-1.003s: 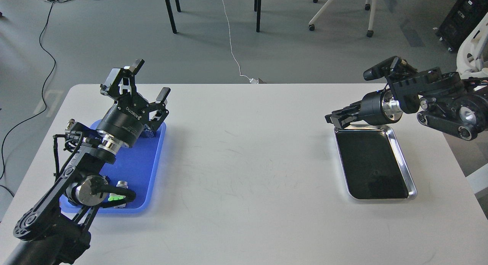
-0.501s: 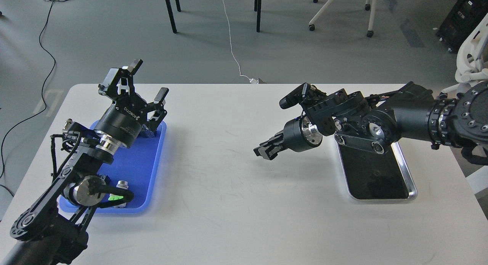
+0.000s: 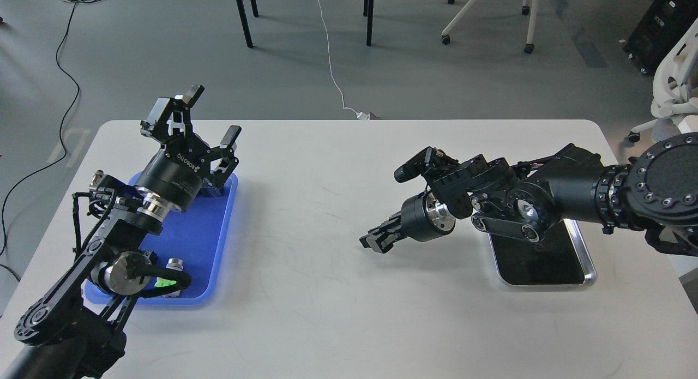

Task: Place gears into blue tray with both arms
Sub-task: 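Carry the black gear toward the table center and open the right gripper, then withdraw the right gripper back over the metal tray, then reach the left gripper from the blue tray toward the black gear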

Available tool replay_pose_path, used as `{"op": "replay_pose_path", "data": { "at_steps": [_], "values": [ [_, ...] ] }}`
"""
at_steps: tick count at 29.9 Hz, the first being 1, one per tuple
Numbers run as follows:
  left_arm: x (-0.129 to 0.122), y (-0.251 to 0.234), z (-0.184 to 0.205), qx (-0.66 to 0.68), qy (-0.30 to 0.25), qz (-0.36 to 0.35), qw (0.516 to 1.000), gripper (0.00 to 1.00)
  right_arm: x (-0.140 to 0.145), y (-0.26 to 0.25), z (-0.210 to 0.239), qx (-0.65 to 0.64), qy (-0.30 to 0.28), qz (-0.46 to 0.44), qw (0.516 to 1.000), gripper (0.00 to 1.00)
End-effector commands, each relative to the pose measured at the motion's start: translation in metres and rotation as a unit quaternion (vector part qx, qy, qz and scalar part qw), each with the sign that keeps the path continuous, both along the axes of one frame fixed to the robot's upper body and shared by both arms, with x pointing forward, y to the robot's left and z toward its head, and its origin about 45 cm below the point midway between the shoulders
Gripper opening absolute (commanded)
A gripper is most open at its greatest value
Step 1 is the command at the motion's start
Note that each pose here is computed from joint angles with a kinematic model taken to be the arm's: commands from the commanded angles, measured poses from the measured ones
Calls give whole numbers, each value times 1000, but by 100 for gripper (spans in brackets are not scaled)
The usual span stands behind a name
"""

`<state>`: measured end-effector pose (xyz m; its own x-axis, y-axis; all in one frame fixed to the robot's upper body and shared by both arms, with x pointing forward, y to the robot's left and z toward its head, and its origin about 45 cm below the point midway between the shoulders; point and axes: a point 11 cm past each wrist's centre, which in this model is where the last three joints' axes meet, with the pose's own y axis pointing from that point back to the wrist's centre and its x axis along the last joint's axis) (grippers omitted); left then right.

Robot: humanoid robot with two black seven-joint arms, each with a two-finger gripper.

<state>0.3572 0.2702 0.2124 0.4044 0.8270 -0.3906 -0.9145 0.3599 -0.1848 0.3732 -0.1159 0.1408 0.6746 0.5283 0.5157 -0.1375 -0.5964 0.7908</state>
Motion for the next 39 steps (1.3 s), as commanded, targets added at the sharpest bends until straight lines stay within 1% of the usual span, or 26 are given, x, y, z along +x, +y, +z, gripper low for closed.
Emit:
{"op": "replay_pose_path", "data": {
  "at_steps": [1,3,5,7,11,15,18,20,22,25,27,31,33,36,37,39],
  "values": [
    [0,0,0,0,-1,0,1000,98,0,0,0,0,0,0,1000,27],
    [0,0,-1,0,1,0,1000,98,0,0,0,0,-1,0,1000,40],
    [0,0,0,0,0,0,1000,98,1,0,0,0,-1,-1,1000,51],
    [0,0,0,0,0,0,1000,98,2,-1,1,3,-2,-4,1000,67],
    [0,0,0,1,-1,-1,1000,98,14,-10,14,19,-13,-29,999,94],
    [0,0,0,2,0,-1,1000,98,30,-24,32,49,-22,-75,996,97],
    [0,0,0,1,0,-1,1000,98,48,-40,57,92,-39,-119,988,97],
    [0,0,0,0,-1,-2,1000,98,58,-53,73,132,-47,-157,978,97],
    [1,-1,1,1,-2,-2,1000,98,62,-70,80,184,-37,-211,959,97],
    [0,-1,1,4,-3,-5,1000,98,70,-97,91,292,-15,-309,905,98],
    [-1,-3,0,11,-5,-14,1000,98,74,-112,94,365,5,-368,855,98],
    [-11,-23,-4,69,-17,-82,994,98,73,-133,89,486,58,-457,743,98],
    [-13,-35,-3,108,-34,-110,987,98,70,-143,84,526,83,-489,691,98],
    [-14,-56,5,187,-79,-152,967,98,68,-162,82,588,117,-534,596,99],
    [-14,-68,8,219,-99,-175,955,98,67,-171,79,608,130,-550,558,99],
    [-15,-88,14,277,-139,-224,924,98,65,-184,76,638,150,-566,500,99]
  ]
}}
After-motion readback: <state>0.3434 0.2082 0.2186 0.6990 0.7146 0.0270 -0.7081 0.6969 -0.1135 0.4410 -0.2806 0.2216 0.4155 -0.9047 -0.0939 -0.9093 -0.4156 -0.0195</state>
